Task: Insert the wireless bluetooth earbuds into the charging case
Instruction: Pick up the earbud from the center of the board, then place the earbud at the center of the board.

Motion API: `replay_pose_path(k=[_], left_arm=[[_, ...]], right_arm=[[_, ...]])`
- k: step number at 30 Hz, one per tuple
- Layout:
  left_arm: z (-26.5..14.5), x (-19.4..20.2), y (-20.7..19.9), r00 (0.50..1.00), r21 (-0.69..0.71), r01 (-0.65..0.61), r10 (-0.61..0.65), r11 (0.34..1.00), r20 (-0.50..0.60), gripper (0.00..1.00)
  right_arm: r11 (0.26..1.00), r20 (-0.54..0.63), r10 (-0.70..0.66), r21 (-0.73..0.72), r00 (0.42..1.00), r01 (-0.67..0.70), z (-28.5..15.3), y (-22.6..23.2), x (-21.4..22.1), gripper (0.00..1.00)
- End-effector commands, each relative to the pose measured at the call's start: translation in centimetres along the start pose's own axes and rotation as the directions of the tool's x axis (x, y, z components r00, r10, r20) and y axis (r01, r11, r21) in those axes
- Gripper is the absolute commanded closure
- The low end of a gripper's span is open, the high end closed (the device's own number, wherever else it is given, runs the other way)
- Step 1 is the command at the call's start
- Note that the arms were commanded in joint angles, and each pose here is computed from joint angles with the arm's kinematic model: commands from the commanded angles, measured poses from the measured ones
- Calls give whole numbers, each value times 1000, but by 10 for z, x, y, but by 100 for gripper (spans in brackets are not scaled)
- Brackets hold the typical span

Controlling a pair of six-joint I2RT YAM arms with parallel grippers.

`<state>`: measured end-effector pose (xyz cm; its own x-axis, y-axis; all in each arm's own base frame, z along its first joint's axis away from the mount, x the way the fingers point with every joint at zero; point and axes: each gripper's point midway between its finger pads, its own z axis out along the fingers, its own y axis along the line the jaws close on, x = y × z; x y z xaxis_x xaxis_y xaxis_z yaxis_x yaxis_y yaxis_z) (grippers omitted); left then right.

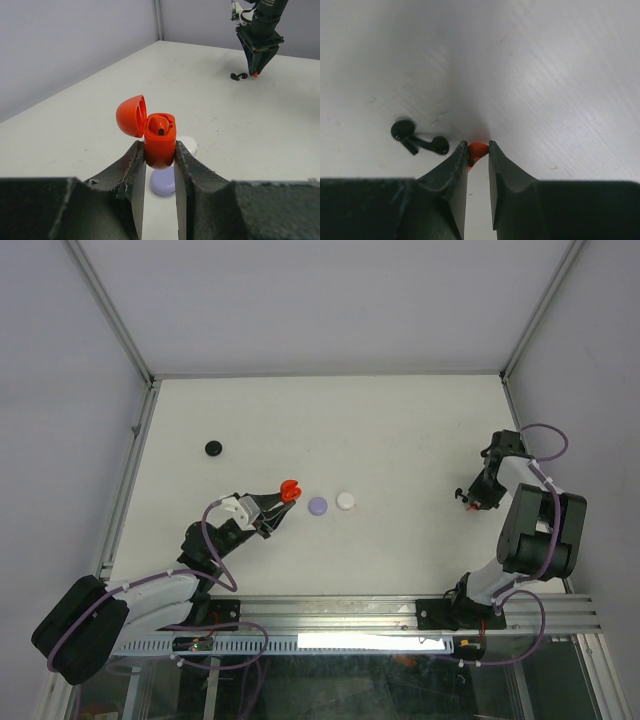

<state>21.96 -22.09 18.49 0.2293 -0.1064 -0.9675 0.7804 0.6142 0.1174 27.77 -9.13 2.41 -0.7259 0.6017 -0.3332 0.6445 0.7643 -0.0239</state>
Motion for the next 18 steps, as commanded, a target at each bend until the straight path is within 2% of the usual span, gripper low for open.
replay_pose_path(k=[1, 10, 18], left_arm=[[-1, -11, 2, 998, -6, -21, 21, 1000, 51, 100], [-2, -17, -1, 997, 6, -5, 4, 1000, 76, 100], [-2, -18, -4, 997, 19, 12, -13, 1000, 80, 100]], right_arm=[[996, 17, -44, -78, 999, 45, -17, 23, 16, 83], [954, 41, -239, -177, 970, 242, -42, 82, 65, 84], [869, 28, -469, -165, 883, 467, -49, 122, 104, 83]])
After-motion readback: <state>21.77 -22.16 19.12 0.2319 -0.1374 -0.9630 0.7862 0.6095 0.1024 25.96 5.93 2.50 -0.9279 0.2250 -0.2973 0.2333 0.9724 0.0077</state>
